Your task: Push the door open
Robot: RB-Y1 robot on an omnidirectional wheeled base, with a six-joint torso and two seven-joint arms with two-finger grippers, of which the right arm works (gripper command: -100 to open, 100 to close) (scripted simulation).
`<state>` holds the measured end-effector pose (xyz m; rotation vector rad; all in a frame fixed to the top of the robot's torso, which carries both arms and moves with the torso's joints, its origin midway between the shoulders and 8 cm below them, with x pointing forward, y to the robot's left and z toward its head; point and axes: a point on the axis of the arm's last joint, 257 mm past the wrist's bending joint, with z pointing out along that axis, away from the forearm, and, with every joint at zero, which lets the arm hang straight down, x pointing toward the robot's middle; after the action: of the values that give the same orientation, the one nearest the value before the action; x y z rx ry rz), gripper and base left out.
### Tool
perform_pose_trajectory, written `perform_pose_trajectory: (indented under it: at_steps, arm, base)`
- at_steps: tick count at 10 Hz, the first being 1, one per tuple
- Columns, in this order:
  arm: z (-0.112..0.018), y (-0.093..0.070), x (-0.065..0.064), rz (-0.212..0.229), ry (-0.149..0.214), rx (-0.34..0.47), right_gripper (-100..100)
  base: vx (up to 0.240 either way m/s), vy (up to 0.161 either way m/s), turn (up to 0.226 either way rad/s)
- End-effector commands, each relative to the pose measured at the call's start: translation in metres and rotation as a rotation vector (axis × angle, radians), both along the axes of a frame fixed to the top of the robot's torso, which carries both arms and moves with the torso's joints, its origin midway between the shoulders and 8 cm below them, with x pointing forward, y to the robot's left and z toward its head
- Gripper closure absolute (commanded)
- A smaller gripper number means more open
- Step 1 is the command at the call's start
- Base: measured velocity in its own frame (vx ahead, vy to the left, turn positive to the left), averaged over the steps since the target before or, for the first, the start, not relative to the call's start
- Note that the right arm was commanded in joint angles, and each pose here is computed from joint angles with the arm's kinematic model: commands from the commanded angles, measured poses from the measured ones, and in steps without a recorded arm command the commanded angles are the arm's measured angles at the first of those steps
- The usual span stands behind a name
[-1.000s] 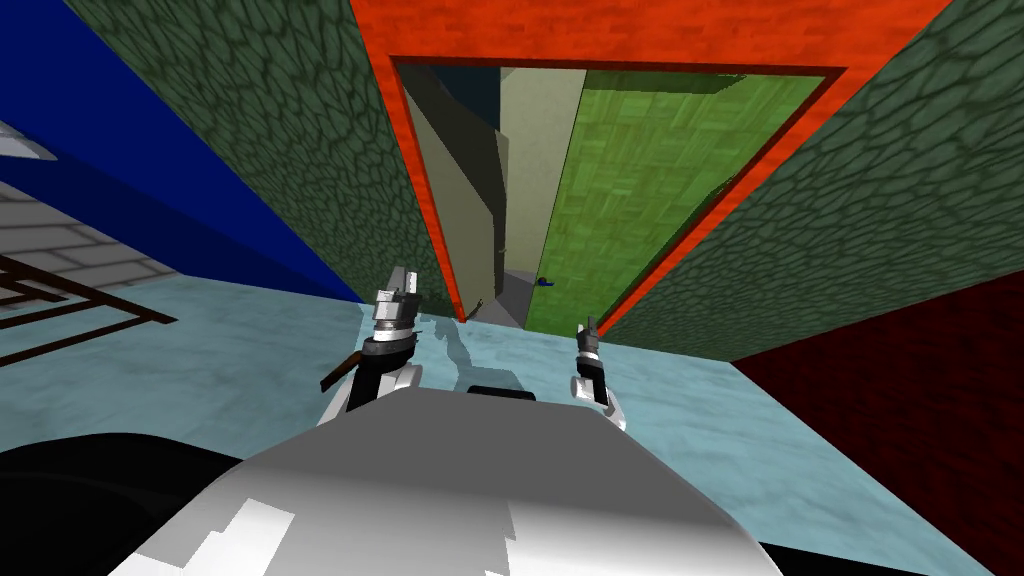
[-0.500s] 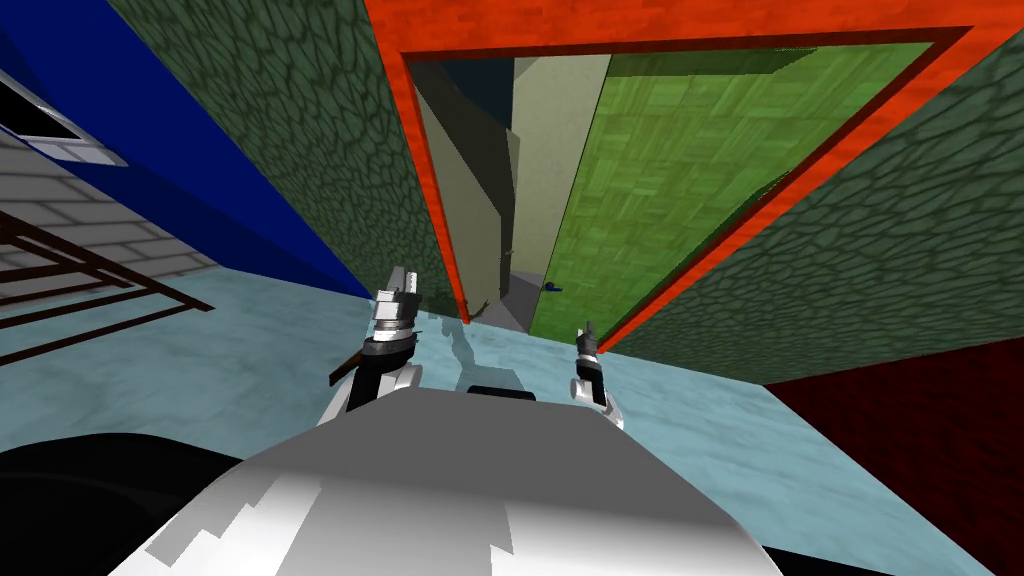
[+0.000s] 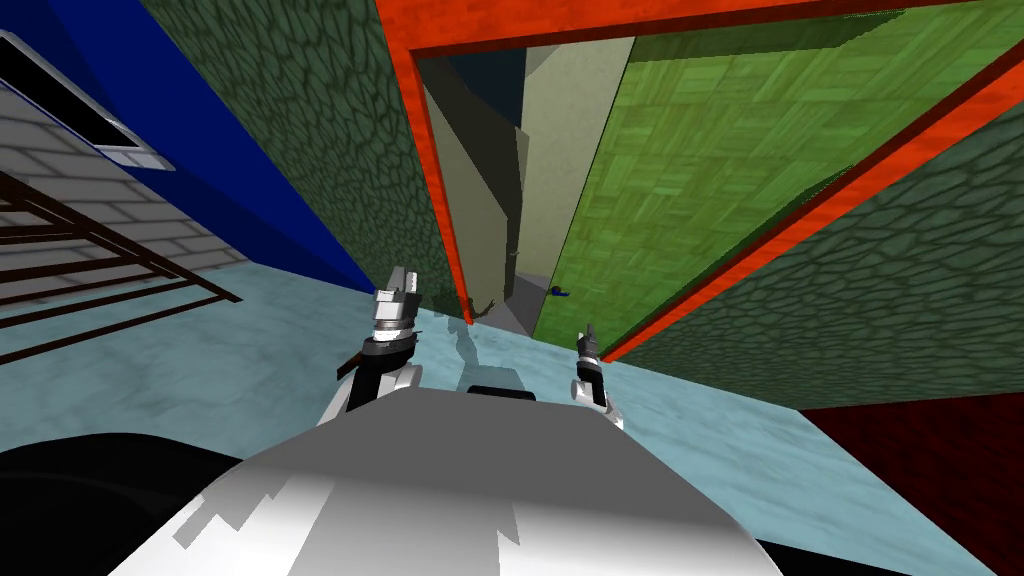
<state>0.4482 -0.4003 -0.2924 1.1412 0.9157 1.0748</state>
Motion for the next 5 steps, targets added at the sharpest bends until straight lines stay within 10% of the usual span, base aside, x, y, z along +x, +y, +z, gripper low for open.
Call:
perform_pose_trajectory:
  at_steps: [1, 5]
  arm:
    - [-0.010, -0.005, 0.000, -0.010, 0.016, 0.008, -100]
    - [-0.028, -0.015, -0.002, -0.029, 0.046, 0.021, -100]
  base:
    - [0.102, -0.013, 0.112]
    - [0.081, -0.014, 0.091]
